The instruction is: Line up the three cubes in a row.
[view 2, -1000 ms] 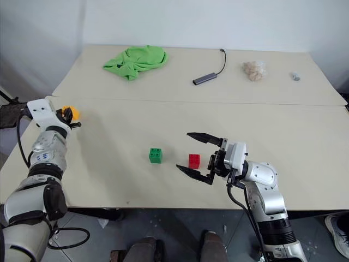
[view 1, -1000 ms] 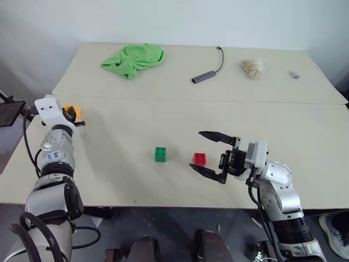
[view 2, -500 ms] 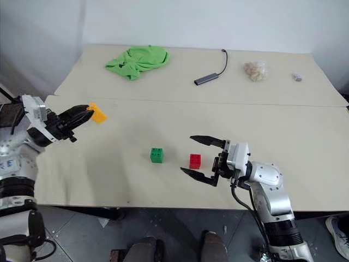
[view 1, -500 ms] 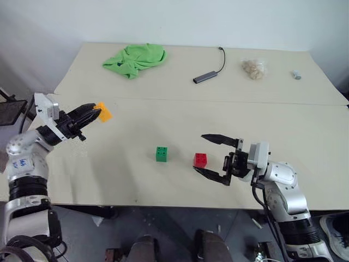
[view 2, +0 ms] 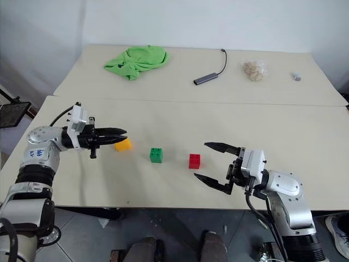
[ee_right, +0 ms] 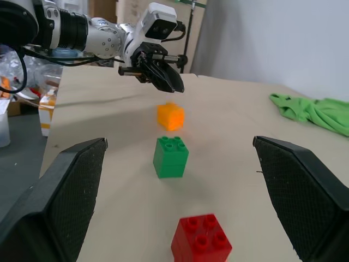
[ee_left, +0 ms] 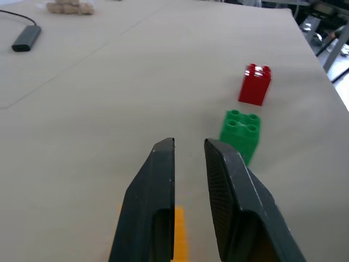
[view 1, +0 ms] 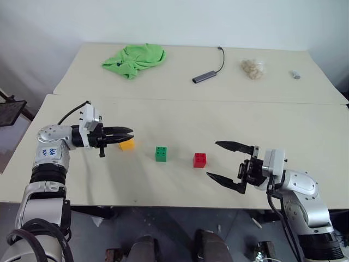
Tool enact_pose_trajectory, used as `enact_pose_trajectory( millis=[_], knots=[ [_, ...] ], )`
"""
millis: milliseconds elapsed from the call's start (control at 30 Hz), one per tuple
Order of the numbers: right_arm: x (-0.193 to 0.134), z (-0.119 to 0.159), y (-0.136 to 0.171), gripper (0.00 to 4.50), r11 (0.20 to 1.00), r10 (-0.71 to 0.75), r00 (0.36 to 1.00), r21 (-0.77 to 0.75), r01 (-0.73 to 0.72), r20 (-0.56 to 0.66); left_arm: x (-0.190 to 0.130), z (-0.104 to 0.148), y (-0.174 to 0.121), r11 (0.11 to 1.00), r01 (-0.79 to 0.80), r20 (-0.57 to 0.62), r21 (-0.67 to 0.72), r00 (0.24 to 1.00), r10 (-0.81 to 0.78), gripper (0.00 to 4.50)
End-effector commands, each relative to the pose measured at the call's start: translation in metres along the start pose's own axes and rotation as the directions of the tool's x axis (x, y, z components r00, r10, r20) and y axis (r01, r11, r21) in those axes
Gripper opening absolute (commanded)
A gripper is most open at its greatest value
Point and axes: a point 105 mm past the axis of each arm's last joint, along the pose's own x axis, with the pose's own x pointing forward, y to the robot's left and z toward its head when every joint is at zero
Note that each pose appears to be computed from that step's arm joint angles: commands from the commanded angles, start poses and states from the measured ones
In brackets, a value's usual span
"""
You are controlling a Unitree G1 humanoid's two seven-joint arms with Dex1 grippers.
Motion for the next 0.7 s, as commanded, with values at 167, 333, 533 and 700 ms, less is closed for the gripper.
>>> enact_pose_trajectory(
  millis=[167, 333, 533, 700],
  knots=[
    [-0.002, 0.007, 0.003, 4.5, 0.999, -0.03, 0.999, -0.028, 0.03, 0.013, -0.032, 0.018, 0.023, 0.963, -0.255, 0.079, 0.084, 0.965, 0.249, 3.04],
    [0.0, 0.003, 0.006, 4.5, 1.0, -0.024, 1.0, -0.012, 0.024, 0.009, -0.042, 0.007, 0.009, 0.964, -0.258, 0.068, 0.062, 0.965, 0.254, 3.35],
    [0.007, 0.001, 0.005, 4.5, 1.0, -0.002, 1.0, -0.009, 0.003, 0.021, -0.029, -0.014, -0.008, 0.968, -0.238, -0.012, 0.075, 0.971, 0.239, 1.45],
    [0.009, 0.001, 0.003, 4.5, 1.0, 0.005, 1.0, -0.011, -0.004, 0.024, -0.022, -0.019, -0.008, 0.963, -0.26, -0.006, 0.07, 0.965, 0.261, 0.06]
  ],
)
